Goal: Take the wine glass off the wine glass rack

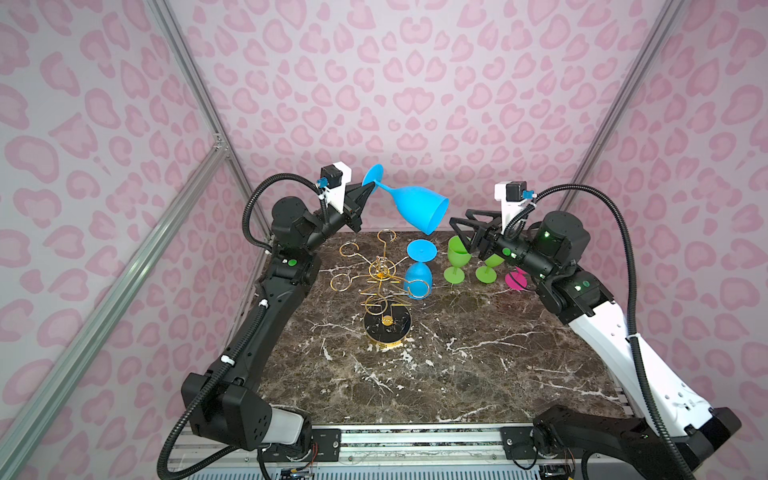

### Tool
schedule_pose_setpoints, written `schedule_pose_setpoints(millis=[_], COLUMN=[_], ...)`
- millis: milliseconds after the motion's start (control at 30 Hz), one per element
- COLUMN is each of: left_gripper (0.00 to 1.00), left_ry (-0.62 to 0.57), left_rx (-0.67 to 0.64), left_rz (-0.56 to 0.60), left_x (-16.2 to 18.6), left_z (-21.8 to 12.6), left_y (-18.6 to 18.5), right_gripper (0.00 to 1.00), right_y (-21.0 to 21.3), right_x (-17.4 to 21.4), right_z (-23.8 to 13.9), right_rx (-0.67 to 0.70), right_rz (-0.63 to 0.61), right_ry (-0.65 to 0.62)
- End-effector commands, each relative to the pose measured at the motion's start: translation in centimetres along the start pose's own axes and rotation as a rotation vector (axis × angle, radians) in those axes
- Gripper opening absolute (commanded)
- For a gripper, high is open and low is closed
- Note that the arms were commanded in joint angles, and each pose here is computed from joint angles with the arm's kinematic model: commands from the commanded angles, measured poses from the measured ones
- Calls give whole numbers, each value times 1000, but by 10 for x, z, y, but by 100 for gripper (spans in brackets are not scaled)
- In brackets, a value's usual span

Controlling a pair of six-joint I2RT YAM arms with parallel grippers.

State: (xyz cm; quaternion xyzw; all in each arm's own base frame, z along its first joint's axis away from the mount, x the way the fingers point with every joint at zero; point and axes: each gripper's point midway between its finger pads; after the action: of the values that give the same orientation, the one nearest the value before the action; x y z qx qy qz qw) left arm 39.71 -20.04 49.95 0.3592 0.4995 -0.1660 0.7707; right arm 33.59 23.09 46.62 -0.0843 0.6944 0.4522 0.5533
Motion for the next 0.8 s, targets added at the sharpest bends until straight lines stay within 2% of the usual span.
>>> schedule_pose_setpoints(millis=[0, 233, 333, 700, 767], left_gripper=[4, 3, 3, 3, 3], left_ry=[-46, -53, -56, -57, -57], left_rx=[8, 25, 38, 43, 37], left_rz=[-7, -25, -34, -68, -76], left_x=[-14, -17, -17, -18, -17], left_z=[-3, -5, -5, -4, -3], left_y=[-1, -5, -7, -7, -6], right_gripper=[63, 59, 52, 3, 0], right_y=[10, 7, 12, 25, 28], right_x=[-14, -14, -22, -14, -14], right_z=[9, 36, 45, 54, 51], right_rx=[-58, -94, -114, -157, -156], right_rz=[-6, 19, 17, 19, 17], right_ry=[-48, -35, -46, -1, 0])
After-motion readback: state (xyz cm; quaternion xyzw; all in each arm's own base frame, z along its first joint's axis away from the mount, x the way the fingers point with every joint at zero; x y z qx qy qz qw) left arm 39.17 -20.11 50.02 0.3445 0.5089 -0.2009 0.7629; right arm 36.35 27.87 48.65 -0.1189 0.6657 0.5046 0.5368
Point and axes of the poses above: each gripper's point midway between its finger pads, its own z axis out along the fingers, its own y axis along the line the jaws close on, x = y × z, and after that the axes turned 15 degrees about z, right-handed
